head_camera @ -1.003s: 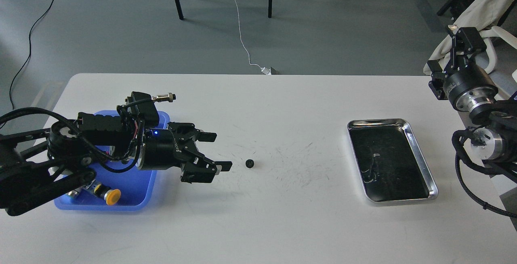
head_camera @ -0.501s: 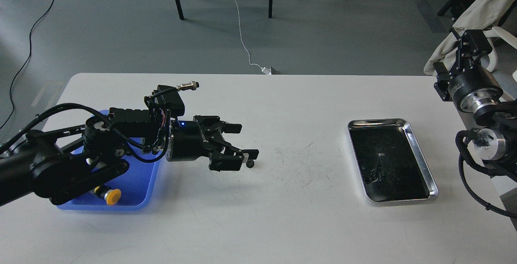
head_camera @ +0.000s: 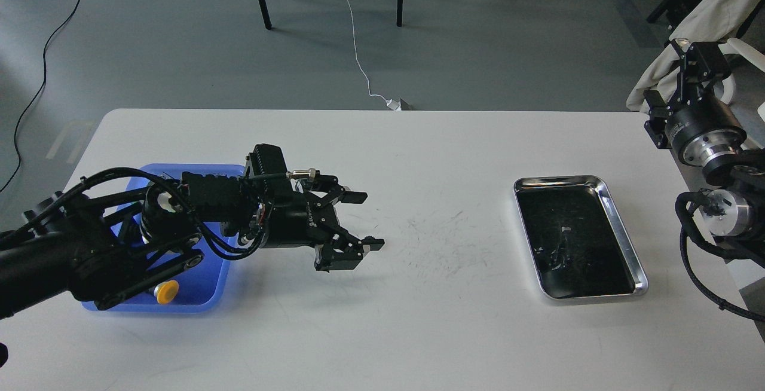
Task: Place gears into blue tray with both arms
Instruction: 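Extend the left gripper from the blue tray toward the black part, then close the left gripper around the black part on the table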
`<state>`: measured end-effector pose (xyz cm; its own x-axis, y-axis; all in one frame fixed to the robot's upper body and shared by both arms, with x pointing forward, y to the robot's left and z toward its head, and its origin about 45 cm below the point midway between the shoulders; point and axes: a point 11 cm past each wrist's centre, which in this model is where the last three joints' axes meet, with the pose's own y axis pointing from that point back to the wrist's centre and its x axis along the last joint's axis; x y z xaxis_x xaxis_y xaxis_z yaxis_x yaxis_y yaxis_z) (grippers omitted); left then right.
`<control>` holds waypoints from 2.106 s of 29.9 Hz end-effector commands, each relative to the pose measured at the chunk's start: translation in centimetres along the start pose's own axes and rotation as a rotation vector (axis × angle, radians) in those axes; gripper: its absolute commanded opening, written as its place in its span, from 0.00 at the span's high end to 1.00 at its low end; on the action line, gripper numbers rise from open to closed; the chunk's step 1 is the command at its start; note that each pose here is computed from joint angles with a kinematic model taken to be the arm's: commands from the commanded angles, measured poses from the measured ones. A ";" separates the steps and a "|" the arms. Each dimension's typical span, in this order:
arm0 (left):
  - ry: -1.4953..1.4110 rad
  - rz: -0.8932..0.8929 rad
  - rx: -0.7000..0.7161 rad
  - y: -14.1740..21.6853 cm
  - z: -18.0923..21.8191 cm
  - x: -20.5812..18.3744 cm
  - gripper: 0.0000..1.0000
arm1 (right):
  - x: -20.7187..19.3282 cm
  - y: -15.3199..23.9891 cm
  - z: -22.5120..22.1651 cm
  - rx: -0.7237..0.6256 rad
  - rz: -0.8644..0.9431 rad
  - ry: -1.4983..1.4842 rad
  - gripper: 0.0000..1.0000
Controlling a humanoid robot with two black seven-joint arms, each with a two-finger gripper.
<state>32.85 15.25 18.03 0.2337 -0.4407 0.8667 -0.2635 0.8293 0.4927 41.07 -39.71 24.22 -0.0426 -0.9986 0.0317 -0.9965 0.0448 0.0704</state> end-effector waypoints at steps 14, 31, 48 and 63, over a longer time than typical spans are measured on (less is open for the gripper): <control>-0.005 0.024 0.024 -4.3 -0.8 -2.8 0.09 | 1.9 -0.1 -0.2 0.007 0.061 -0.001 0.01; -0.065 0.010 0.041 -4.1 -1.2 -6.7 0.31 | 2.2 0.0 -0.1 0.005 0.068 0.006 0.01; -0.095 0.013 0.066 -4.3 -1.9 -7.8 0.48 | 2.2 0.0 0.1 0.002 0.069 0.006 0.01; -0.080 0.004 0.072 -4.2 -1.7 -8.7 0.57 | 2.2 0.1 0.6 -0.009 0.070 0.011 0.01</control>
<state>33.84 16.19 8.53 0.1501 -0.4685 0.8706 -0.3344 0.8047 0.4906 40.87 -41.90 23.82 -0.1122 -0.9926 0.0462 -0.9906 0.1154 0.0735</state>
